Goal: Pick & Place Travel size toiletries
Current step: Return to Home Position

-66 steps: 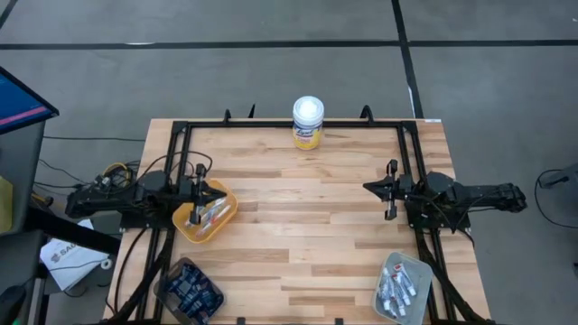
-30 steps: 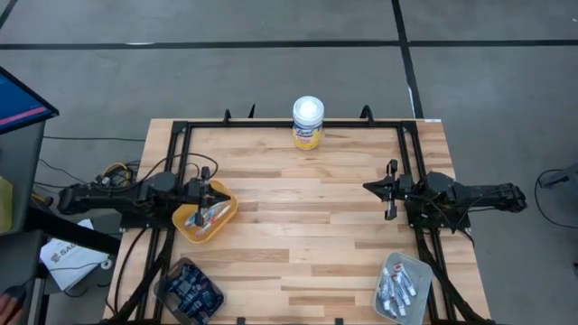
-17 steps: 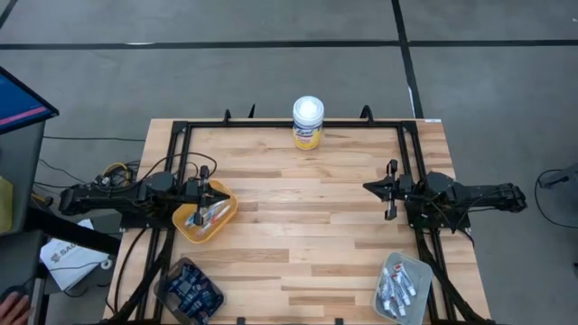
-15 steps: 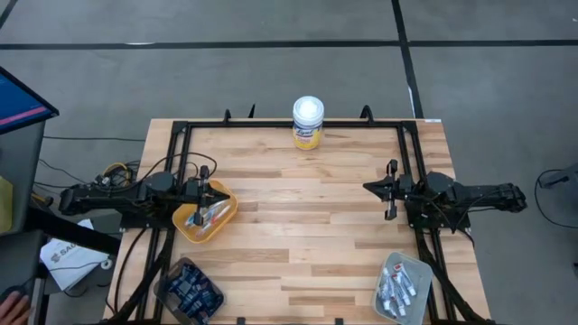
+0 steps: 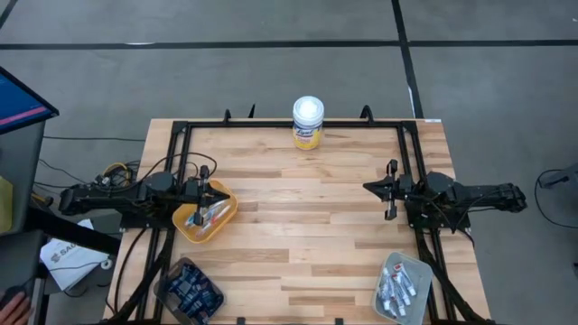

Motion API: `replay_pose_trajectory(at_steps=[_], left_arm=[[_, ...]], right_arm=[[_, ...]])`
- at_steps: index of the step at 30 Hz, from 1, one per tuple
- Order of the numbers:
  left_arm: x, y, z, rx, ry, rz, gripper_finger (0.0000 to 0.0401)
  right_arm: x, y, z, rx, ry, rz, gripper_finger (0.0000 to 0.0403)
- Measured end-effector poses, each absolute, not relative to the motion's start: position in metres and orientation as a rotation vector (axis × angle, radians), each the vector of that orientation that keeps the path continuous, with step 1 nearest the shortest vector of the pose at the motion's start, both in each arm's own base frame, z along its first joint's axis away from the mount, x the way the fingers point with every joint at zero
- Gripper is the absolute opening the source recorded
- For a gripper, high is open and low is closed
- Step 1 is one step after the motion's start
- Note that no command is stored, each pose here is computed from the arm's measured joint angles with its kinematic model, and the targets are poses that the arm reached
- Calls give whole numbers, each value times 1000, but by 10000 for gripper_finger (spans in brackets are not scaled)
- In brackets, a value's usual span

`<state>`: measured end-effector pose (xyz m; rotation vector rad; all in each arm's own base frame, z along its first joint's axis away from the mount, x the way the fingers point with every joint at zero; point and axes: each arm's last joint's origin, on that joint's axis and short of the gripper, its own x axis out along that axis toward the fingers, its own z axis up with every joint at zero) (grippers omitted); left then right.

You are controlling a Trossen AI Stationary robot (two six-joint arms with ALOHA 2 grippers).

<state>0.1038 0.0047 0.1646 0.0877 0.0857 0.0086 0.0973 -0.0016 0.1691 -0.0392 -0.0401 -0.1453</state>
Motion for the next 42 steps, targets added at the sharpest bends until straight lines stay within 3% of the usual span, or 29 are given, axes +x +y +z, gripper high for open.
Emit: replay_pose_trajectory(at_steps=[42], left_arm=[[104,5,166,89,69,8,0]], right_arm=[[97,-2,169,-39,-40,-145,0]])
